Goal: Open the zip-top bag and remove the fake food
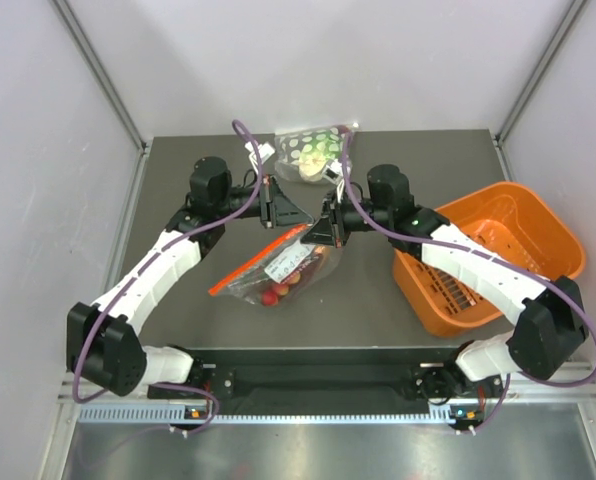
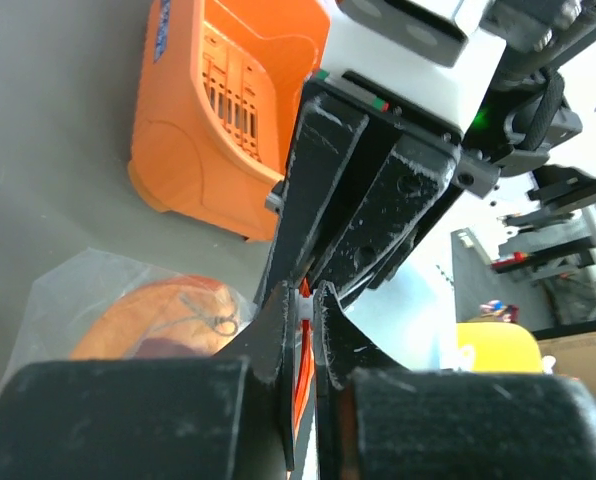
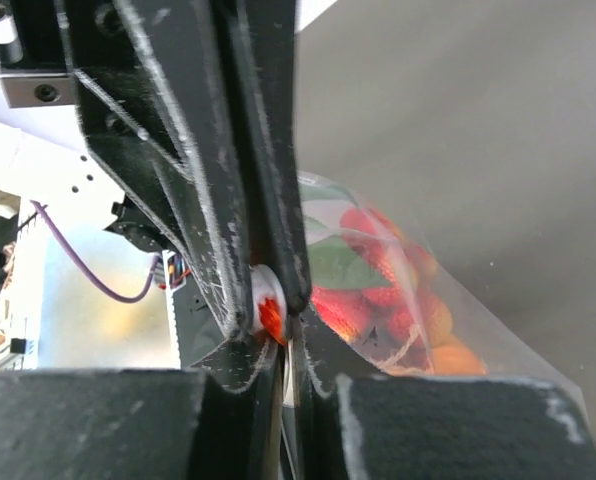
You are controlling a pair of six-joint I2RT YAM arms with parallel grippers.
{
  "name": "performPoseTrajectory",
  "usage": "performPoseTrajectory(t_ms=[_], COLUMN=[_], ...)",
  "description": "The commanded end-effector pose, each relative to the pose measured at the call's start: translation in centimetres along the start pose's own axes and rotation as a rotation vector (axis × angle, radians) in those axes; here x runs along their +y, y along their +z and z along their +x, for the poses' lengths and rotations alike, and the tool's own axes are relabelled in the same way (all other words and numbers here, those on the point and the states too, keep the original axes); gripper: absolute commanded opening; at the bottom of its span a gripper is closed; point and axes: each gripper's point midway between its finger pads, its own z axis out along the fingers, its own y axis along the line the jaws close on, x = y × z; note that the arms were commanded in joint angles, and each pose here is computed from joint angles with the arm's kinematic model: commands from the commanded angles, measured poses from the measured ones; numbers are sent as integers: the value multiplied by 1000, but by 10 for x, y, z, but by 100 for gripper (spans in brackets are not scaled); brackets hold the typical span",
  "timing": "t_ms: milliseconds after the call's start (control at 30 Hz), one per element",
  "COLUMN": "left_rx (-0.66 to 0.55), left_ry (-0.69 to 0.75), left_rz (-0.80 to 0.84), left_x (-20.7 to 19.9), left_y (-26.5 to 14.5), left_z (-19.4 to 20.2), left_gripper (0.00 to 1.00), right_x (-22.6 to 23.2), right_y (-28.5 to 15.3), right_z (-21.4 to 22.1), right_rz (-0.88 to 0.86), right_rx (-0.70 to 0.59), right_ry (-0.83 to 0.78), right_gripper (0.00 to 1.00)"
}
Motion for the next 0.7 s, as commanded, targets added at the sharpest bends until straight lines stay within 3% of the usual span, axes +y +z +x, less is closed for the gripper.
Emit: performPoseTrajectory(t_ms=[0,133,167,267,367,667], left_rx=[-5,-4,0,6,18,47], left_ry=[120,164,171,193,213,274], left_rz=[16,-15,-5,6,19,7], left_x=[-23,-29,-32,-39,-44,-47], left_y=[-10,-14,-15,-16,-17,-20], left_z=[-2,-10,-10,-14,-15,-17], left_gripper=[0,0,0,0,0,0], right_x=[4,5,5,13,21,43], right_y=[-2,-14,-17,-28,-37,-38], right_z=[-28,-33,-34,-42,-50,-63], right_rz=[23,45,50,55,53,-65], right_rx=[-57,-69,-67,-74,-89,-94], right_ry=[-72,-87,-85,-113,-148,-199], right_gripper=[6,14,25,41,52,56])
